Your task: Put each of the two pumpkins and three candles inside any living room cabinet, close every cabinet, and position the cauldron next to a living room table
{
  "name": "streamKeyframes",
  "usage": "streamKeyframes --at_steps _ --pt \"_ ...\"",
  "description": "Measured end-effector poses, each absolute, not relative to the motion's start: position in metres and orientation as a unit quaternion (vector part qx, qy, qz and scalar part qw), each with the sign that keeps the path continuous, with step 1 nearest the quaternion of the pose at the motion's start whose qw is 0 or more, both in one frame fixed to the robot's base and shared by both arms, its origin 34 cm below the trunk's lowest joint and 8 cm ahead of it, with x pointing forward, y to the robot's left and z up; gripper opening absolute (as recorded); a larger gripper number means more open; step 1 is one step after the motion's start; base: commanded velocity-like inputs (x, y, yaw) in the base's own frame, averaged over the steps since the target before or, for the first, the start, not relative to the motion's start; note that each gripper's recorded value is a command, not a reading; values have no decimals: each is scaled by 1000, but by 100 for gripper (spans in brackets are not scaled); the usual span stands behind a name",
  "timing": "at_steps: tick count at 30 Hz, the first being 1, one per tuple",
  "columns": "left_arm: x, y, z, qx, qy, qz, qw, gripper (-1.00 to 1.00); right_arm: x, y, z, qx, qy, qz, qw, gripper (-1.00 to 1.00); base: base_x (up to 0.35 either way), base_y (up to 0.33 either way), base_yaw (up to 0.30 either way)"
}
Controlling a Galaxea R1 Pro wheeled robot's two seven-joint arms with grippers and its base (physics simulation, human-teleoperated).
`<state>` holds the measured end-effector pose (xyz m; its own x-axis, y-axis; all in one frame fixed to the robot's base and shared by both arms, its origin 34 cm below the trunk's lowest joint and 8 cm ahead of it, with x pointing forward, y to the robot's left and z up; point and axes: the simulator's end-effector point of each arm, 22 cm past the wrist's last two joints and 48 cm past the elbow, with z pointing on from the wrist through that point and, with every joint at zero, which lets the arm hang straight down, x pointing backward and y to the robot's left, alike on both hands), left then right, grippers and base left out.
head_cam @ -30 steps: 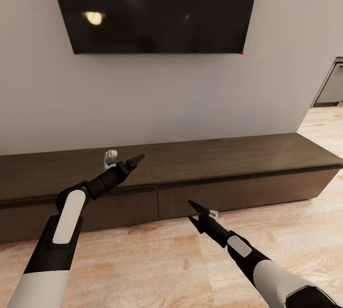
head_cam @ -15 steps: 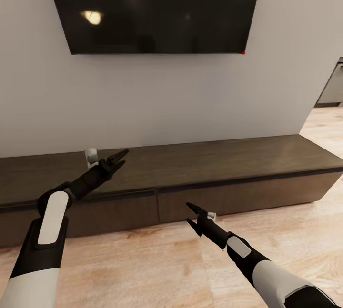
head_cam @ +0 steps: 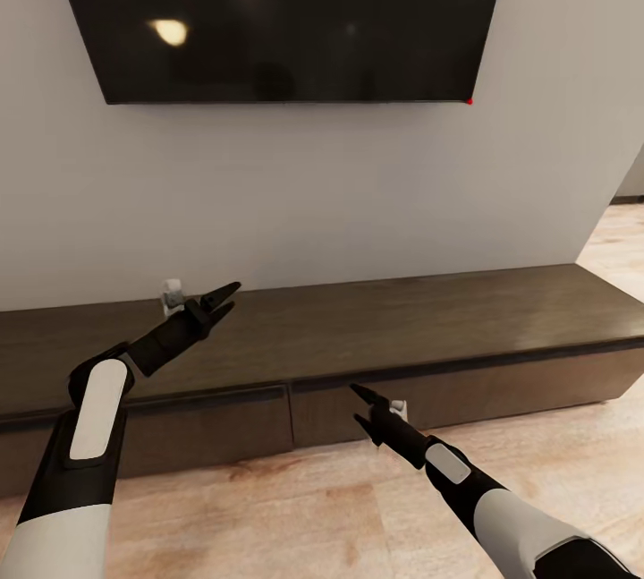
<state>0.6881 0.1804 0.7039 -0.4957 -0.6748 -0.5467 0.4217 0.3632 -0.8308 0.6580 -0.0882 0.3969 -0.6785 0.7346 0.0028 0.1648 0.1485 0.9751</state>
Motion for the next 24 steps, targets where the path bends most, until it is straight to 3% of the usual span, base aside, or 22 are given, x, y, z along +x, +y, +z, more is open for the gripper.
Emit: streamKeyframes --at_steps 16,24 --pt "688 180 704 -95 662 -556 493 100 658 -84 415 301 692 604 257 100 37 0 0" --pt "688 181 704 -96 662 -556 493 100 649 -75 415 304 690 620 216 100 0 0 0"
